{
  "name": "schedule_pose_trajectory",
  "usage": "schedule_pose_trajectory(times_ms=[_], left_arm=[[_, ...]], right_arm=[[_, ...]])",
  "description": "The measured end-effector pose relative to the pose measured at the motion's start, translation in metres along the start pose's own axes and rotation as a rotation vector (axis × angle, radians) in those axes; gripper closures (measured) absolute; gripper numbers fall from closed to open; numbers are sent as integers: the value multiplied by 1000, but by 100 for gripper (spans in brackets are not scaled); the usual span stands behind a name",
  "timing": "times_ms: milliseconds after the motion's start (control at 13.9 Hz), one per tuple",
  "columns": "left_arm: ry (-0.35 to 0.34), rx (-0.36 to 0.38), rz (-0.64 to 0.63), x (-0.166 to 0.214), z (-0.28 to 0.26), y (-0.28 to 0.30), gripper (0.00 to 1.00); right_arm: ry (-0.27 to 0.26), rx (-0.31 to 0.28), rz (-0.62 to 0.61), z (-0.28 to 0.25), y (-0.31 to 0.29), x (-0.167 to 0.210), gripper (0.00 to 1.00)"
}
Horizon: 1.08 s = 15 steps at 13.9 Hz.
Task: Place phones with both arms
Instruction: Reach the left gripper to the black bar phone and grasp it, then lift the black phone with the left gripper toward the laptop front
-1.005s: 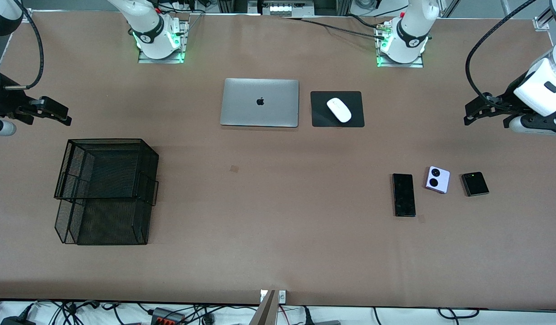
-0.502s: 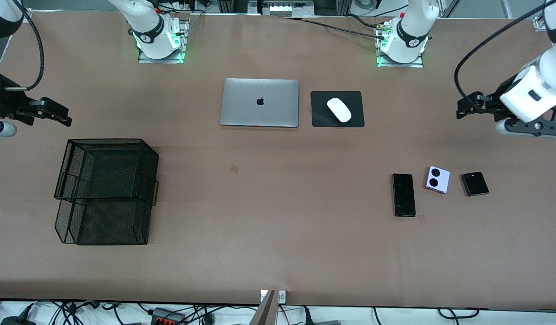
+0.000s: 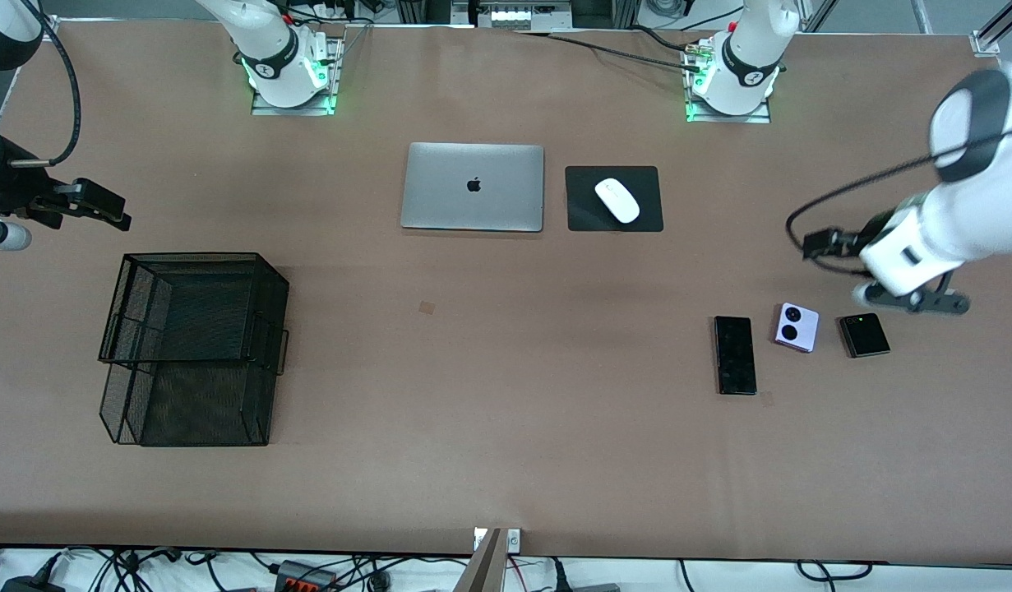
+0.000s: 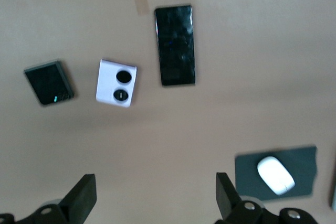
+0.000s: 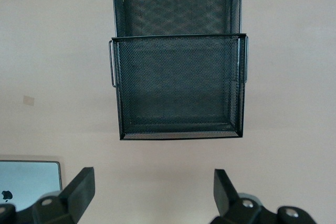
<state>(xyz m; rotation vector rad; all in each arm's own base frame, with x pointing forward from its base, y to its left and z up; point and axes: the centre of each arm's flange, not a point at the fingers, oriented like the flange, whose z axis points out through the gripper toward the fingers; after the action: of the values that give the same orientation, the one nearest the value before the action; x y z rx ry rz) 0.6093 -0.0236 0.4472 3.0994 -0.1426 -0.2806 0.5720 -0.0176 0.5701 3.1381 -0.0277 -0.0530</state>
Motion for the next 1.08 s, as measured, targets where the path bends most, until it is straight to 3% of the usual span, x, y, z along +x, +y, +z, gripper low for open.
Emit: schedule_pose_trajectory(times_ms=[502, 861, 1076], left_arm=[[182, 16, 22, 59, 158, 10, 0], [214, 21, 30, 77, 240, 13, 0], [209, 21, 32, 79, 261, 12, 0]], right_arm=[[-11, 0, 1, 6, 0, 3, 0], [-14, 0, 0, 9, 0, 4, 0], [-15, 0, -3, 10, -1, 5, 0]])
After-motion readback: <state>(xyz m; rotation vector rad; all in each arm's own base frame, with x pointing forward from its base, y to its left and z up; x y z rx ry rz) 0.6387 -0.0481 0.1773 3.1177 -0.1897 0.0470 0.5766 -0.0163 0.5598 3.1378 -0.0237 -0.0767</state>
